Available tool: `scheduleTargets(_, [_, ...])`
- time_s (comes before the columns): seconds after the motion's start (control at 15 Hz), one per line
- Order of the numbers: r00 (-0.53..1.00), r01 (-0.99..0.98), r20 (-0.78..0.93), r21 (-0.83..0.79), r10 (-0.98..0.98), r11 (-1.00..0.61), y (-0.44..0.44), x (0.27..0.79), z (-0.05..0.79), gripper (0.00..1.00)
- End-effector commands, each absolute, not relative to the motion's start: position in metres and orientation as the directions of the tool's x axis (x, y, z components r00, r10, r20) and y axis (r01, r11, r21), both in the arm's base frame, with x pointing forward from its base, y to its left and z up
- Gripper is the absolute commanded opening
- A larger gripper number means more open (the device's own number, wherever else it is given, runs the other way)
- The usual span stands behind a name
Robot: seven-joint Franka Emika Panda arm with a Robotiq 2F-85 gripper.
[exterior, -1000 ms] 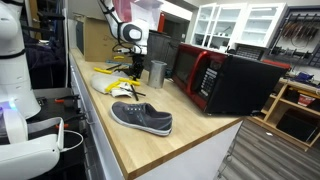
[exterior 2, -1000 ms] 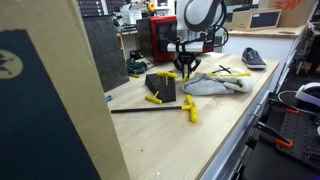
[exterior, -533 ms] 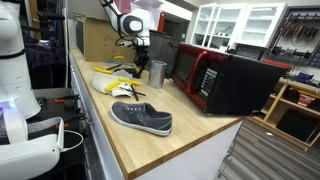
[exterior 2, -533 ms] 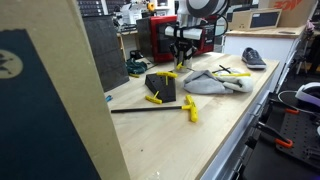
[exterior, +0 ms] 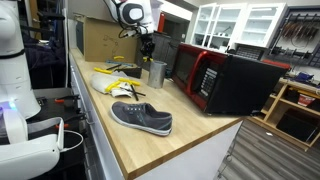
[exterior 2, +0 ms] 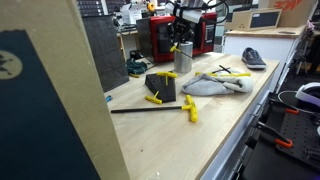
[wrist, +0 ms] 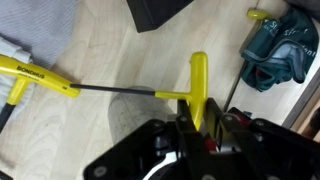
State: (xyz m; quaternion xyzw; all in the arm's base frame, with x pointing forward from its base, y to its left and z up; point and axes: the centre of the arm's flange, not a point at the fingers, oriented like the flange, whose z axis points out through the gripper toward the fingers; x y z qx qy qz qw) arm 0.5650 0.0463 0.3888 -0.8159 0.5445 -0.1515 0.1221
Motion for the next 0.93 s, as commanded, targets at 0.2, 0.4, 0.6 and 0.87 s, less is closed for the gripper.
scheduleTargets(0.2, [0.657,-0.692,0.071,-0.340,-0.751,-0.638,0.083,0.539,0.381,0.05])
scheduleTargets(0.4, [0.781,-0.584,0.035,-0.309,-0.623,-0.750,0.091,0.518,0.358,0.05])
scheduleTargets(0.6, [0.881,-0.457,-0.011,-0.277,-0.473,-0.845,0.081,0.500,0.349,0.05])
scheduleTargets(0.87, [0.962,-0.271,-0.091,-0.214,-0.257,-0.939,0.065,0.479,0.338,0.05])
